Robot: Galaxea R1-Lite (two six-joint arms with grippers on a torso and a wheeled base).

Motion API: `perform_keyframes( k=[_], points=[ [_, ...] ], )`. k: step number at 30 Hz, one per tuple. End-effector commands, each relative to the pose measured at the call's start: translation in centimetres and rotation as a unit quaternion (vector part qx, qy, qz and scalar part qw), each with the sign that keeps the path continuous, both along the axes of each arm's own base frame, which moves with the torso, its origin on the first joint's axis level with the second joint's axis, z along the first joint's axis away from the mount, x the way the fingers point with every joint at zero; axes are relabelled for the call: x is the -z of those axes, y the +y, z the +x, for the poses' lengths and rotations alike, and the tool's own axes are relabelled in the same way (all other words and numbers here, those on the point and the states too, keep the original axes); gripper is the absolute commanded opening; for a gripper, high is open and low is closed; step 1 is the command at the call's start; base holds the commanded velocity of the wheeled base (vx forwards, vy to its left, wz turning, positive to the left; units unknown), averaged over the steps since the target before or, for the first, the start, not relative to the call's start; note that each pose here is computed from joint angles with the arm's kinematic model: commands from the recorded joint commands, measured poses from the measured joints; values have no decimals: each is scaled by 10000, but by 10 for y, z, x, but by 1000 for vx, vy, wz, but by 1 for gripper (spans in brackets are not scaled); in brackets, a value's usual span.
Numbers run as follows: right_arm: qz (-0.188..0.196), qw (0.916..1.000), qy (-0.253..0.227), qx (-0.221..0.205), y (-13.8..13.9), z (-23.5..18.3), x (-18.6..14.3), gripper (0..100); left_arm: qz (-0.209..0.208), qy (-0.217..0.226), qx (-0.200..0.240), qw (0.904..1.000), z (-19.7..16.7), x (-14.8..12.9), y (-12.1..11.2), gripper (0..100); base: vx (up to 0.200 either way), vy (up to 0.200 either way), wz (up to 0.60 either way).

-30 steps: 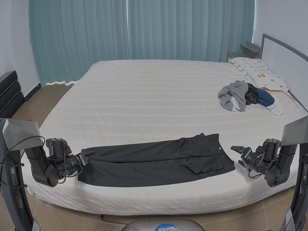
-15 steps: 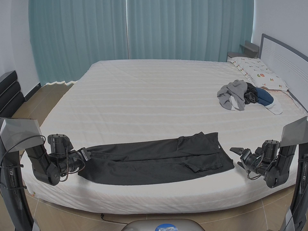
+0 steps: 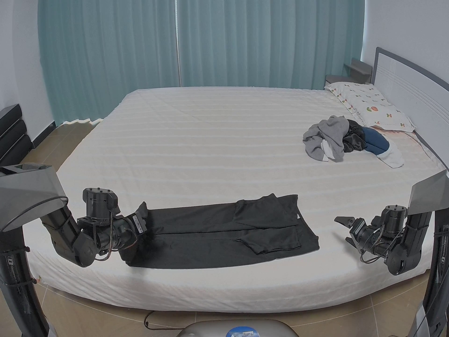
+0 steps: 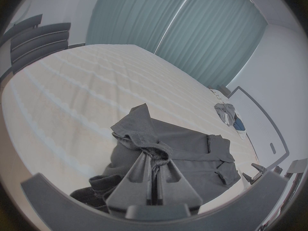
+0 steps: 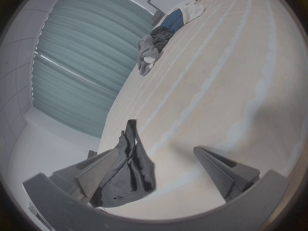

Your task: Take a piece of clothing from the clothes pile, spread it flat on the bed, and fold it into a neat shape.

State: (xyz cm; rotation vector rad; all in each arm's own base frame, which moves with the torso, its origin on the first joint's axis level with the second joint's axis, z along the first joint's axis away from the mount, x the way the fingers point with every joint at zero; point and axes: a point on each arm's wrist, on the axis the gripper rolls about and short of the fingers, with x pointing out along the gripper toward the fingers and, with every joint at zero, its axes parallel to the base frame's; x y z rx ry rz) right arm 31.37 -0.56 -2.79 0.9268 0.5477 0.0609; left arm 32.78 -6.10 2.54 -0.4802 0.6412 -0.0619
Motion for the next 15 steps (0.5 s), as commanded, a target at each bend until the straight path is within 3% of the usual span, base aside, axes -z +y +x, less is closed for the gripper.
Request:
perform_keyframes(
  k=[1, 15],
  points=[
    [2, 10000, 21, -13, 1, -1, 1, 100, 14, -233, 171, 9996, 4, -25, -20, 0, 0, -200, 0],
    [3, 10000, 36, -21, 1, -2, 1, 100, -607, 374, 67, 9974, 25, -55, -67, 0, 0, -200, 0]
  ],
)
